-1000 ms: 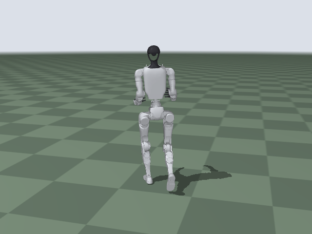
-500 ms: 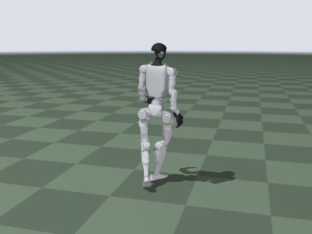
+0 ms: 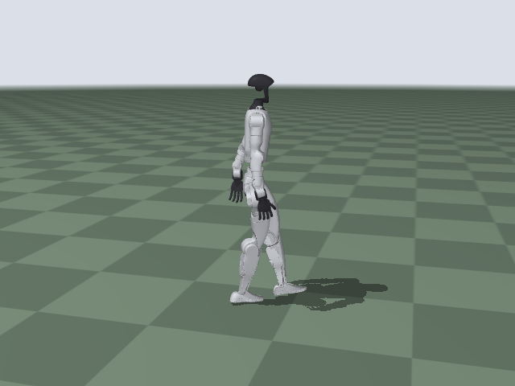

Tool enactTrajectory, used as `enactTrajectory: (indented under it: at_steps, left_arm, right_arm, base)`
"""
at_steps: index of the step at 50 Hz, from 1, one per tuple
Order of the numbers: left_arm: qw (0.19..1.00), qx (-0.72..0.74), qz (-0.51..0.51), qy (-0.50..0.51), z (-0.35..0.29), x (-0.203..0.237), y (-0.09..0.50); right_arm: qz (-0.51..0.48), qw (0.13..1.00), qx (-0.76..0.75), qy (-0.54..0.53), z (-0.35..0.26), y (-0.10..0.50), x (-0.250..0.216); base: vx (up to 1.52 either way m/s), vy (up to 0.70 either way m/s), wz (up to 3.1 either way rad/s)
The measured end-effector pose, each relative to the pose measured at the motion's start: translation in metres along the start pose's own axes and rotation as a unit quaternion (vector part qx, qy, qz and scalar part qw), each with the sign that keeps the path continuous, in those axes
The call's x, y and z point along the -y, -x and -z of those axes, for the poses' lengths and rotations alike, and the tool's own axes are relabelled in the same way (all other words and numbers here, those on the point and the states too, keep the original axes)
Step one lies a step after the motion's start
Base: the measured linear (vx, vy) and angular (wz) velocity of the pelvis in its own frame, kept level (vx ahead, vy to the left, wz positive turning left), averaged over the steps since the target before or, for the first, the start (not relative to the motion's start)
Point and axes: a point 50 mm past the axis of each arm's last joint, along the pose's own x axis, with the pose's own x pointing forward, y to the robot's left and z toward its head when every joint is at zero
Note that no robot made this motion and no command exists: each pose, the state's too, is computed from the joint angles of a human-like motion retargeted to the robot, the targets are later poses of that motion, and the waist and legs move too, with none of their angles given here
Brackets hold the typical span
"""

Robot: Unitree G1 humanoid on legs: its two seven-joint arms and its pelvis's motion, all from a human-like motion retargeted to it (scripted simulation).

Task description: Walk run

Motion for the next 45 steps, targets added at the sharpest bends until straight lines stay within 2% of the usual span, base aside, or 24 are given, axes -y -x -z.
enactTrajectory:
  at_steps: [4, 7, 12, 15, 19, 23, 30, 38, 45]
  left_arm:
    - [0.997, 0.026, -0.004, -0.071, -0.014, -0.02, -0.001]
    - [0.996, 0.031, -0.029, -0.083, -0.021, -0.037, 0.0]
    - [0.997, 0.01, -0.075, 0.004, -0.02, -0.06, 0.003]
    - [0.992, -0.002, -0.096, 0.081, -0.026, -0.082, 0.008]
    - [0.985, 0.022, -0.126, 0.112, -0.053, -0.107, 0.011]
    - [0.985, 0.073, -0.133, 0.081, -0.09, -0.112, 0.006]
    - [0.975, 0.182, -0.128, 0.004, -0.151, -0.129, 0.014]
    - [0.97, 0.198, -0.138, -0.005, -0.182, -0.137, 0.02]
    - [0.978, 0.189, -0.084, -0.015, -0.179, -0.1, 0.004]
  right_arm:
    - [-0.003, 0.995, -0.073, -0.072, 0.04, 0.009, -0.015]
    - [-0.018, 0.982, -0.148, -0.114, 0.075, 0.022, -0.026]
    - [-0.025, 0.963, -0.229, -0.143, 0.118, 0.042, -0.042]
    - [-0.013, 0.965, -0.217, -0.146, 0.117, 0.041, -0.044]
    - [-0.002, 0.983, -0.145, -0.113, 0.088, 0.028, -0.027]
    - [0.025, 0.99, -0.121, -0.071, 0.066, 0.019, -0.008]
    - [0.077, 0.987, -0.102, -0.1, 0.061, 0.017, -0.007]
    - [0.059, 0.955, -0.187, -0.222, 0.11, 0.036, -0.044]
    - [0.038, 0.908, -0.256, -0.328, 0.145, 0.056, -0.076]
  base:
    - [0.48, -0.19, -1.75]
    - [0.66, -0.3, -1.06]
    - [0.68, -0.32, -0.86]
    - [0.5, -0.36, -1.64]
    - [0.24, -0.3, -2.81]
    - [0.24, 0.04, -1.84]
    - [0.25, -0.09, -1.06]
    - [0.35, -0.27, -0.73]
    - [0.43, -0.48, -0.59]
